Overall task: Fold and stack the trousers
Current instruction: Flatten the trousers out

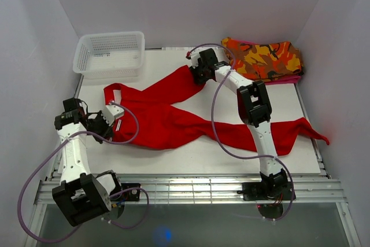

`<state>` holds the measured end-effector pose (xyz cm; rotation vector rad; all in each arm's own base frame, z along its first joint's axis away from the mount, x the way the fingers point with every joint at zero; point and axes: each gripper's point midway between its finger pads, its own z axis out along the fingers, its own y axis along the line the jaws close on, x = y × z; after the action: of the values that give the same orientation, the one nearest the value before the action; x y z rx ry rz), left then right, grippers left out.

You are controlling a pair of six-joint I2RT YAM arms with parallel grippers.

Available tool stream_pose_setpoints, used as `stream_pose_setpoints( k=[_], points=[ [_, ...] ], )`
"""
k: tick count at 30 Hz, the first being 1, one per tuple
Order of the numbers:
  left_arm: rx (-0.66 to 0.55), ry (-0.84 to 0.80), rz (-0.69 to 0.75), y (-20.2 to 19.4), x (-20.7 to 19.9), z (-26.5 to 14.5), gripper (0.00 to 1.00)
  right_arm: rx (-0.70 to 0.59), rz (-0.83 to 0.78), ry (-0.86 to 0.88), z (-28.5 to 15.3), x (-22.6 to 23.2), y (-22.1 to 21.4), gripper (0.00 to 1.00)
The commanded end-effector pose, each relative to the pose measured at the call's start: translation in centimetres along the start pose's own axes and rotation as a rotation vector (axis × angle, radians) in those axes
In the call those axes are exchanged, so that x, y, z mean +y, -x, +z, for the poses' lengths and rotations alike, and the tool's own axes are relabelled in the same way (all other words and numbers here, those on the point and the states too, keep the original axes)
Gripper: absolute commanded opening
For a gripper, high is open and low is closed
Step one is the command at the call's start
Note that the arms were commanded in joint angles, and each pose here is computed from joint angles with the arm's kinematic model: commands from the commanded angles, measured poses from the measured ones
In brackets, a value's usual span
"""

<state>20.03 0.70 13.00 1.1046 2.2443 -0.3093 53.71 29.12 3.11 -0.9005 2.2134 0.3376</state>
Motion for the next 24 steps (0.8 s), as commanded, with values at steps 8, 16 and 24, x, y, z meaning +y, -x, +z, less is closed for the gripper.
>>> stream_pose_setpoints(
  k=[8, 16, 24],
  points=[
    [-0.015, 0.146, -0.012, 1.0, 4.9, -1.0, 0.0, 0.109, 0.0, 0.103, -12.7, 3.4, -5.2, 0.08],
    [0.058, 0.108, 0.013, -1.5, 4.5, -0.2, 0.0, 0.029, 0.123, -0.182, -26.9, -6.4, -7.7, 0.08],
    [0.239, 0.08, -0.11, -8.0, 4.6, -0.1, 0.0, 0.141, 0.097, -0.29, -33.6, -9.4, -15.5, 0.08]
  ],
)
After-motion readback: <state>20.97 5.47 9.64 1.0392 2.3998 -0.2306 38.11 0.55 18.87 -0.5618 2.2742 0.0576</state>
